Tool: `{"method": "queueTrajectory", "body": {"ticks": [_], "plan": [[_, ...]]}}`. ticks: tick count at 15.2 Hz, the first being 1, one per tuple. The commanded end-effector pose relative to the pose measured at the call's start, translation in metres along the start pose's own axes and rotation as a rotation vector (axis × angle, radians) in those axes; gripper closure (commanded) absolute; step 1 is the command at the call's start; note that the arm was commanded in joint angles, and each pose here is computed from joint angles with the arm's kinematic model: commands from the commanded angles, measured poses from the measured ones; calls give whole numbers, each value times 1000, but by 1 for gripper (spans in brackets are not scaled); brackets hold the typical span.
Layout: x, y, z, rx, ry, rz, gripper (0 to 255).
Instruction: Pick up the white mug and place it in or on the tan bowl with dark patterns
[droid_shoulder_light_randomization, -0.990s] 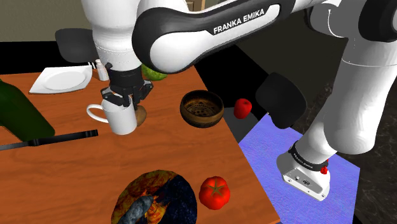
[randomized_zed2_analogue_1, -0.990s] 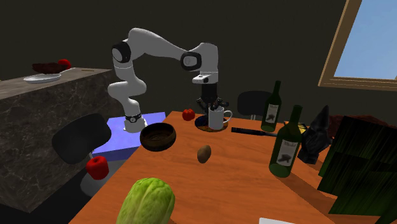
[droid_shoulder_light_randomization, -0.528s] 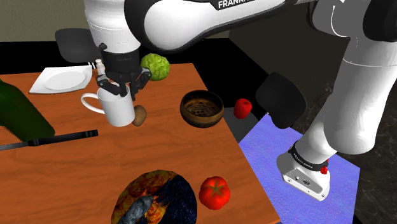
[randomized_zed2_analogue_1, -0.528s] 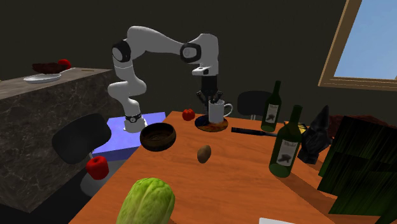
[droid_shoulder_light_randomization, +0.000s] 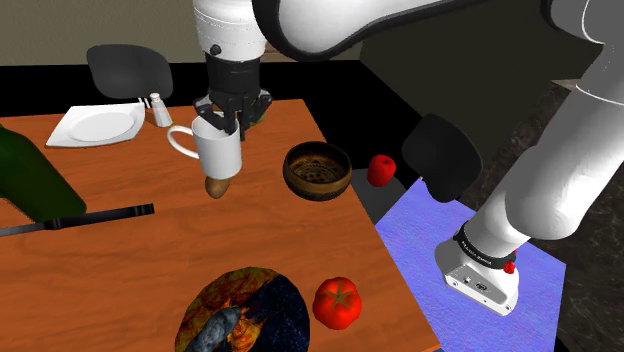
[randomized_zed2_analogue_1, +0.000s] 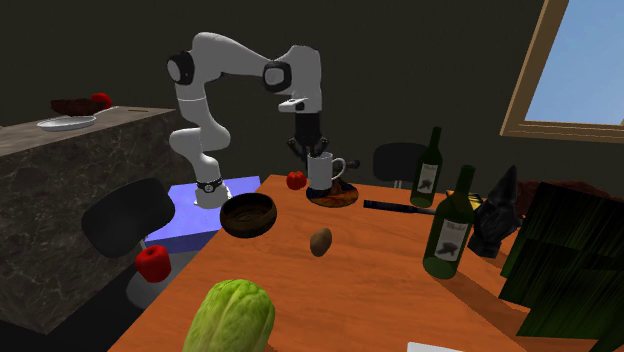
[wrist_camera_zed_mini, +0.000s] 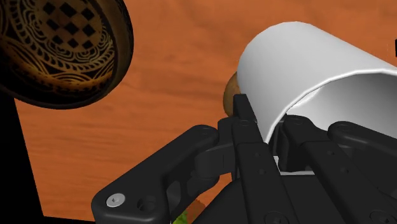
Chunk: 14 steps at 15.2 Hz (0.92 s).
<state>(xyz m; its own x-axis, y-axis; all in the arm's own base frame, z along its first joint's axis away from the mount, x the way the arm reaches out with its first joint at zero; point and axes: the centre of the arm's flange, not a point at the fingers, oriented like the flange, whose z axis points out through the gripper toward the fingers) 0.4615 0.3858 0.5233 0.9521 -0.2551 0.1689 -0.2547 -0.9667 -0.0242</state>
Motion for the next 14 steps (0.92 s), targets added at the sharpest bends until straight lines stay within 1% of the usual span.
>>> {"method": "queueTrajectory", "body": {"ticks": [1,14], "plan": [[2,25,-3,1,-1,0,255],[13,196,-20,1,-1,0,255]]}}
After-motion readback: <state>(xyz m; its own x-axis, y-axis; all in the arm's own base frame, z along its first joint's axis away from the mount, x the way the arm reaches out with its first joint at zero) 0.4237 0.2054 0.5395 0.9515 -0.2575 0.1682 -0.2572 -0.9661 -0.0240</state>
